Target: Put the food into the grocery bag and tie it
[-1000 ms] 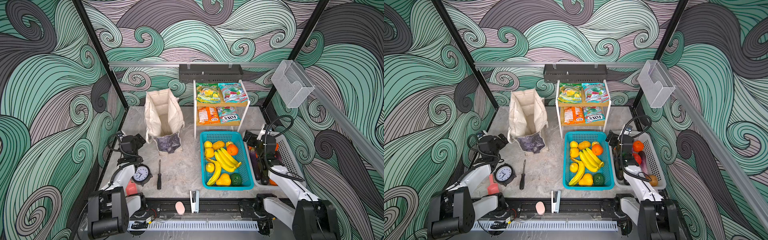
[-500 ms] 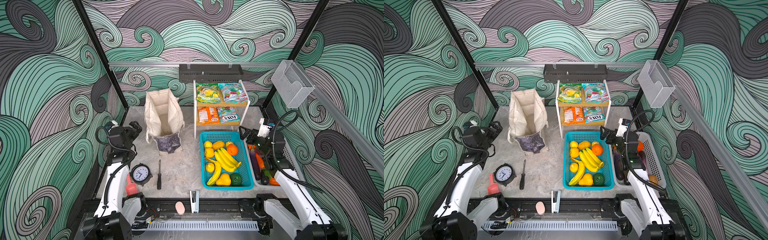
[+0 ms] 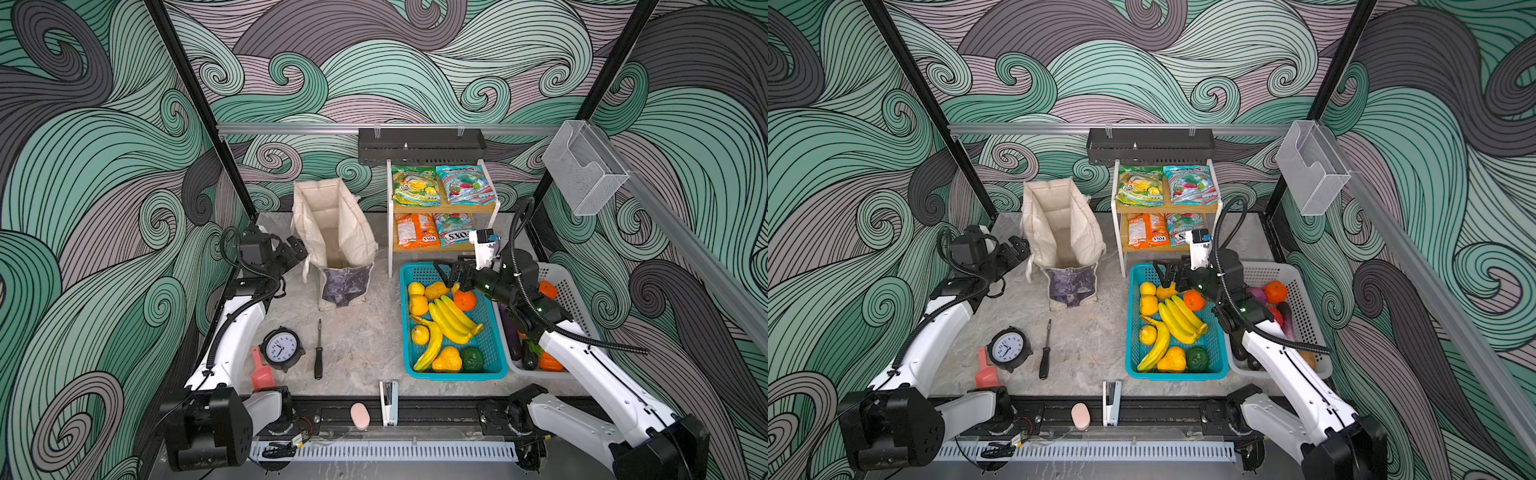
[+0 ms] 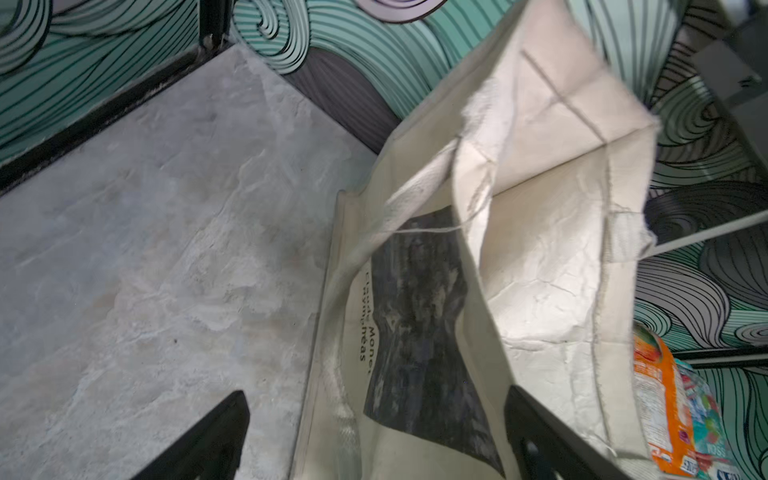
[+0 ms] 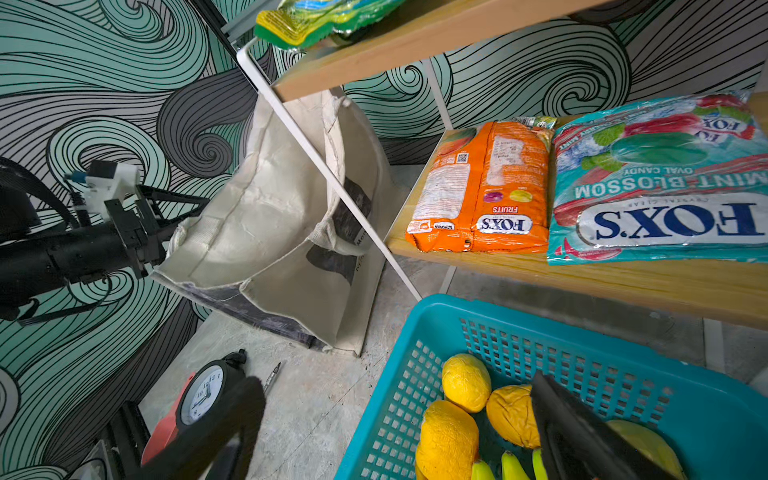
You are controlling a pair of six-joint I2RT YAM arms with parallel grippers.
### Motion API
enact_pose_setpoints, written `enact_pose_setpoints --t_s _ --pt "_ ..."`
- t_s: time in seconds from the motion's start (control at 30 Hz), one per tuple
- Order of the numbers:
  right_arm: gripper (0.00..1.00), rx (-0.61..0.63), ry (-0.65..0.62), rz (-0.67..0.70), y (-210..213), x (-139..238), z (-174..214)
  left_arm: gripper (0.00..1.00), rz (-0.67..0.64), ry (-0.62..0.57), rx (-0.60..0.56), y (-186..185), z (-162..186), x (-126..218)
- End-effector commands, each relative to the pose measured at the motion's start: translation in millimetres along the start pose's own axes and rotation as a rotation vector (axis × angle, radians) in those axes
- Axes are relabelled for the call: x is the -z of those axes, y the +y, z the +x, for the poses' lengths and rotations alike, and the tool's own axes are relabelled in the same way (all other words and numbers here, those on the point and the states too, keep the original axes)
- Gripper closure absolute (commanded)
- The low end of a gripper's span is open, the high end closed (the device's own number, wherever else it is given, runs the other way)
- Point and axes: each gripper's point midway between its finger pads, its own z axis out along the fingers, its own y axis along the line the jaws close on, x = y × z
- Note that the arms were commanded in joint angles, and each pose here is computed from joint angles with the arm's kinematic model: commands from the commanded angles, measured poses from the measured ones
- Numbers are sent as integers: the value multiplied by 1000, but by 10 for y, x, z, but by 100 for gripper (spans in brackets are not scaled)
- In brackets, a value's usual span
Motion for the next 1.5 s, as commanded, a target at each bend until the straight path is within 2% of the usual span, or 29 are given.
enact_pose_setpoints --t_s 0.0,0.07,0.13,0.2,0.3,0.43,0.6,0.73,0.9,1.03,1.07,1.27,1.37,1.4,1.47 --pt "0 4 -2 -7 63 -3 -47 1 -112 -14 -69 79 -139 174" --pt "0 14 11 -10 89 -11 -23 1 -177 -80 -165 -41 -304 479" --pt "0 16 20 -13 103 -24 -7 1 -163 -230 -244 -232 -554 709" --pt "0 7 20 -14 102 -42 -4 1 -127 -261 -264 -367 -682 812" --pt "0 -8 30 -22 129 -69 -12 1 -22 -97 -357 -719 -527 675" --pt "0 10 62 -54 252 -107 2 1 46 110 -612 -1254 -44 455" --pt "1 23 83 -38 278 -122 30 1 -41 228 -902 -1659 323 282" --pt "0 24 67 1 221 -74 1 1 -35 306 -994 -1837 586 146" --pt "0 25 63 1 229 -39 -10 1 -162 386 -1066 -1701 775 -80" --pt "0 30 65 6 218 -42 -4 4 -178 439 -1100 -1652 945 -169" --pt "1 31 66 10 211 -44 -4 9 -195 454 -1114 -1615 988 -187" --pt "0 30 60 18 201 -30 -17 67 -277 543 -1121 -1467 1115 -120" --pt "0 25 60 19 199 -22 -10 92 -327 580 -1145 -1335 1155 -76" --pt "0 23 59 18 201 -20 -8 97 -337 600 -1145 -1286 1179 -40" --pt "0 21 56 20 196 -11 -10 100 -349 619 -1132 -1223 1203 47"
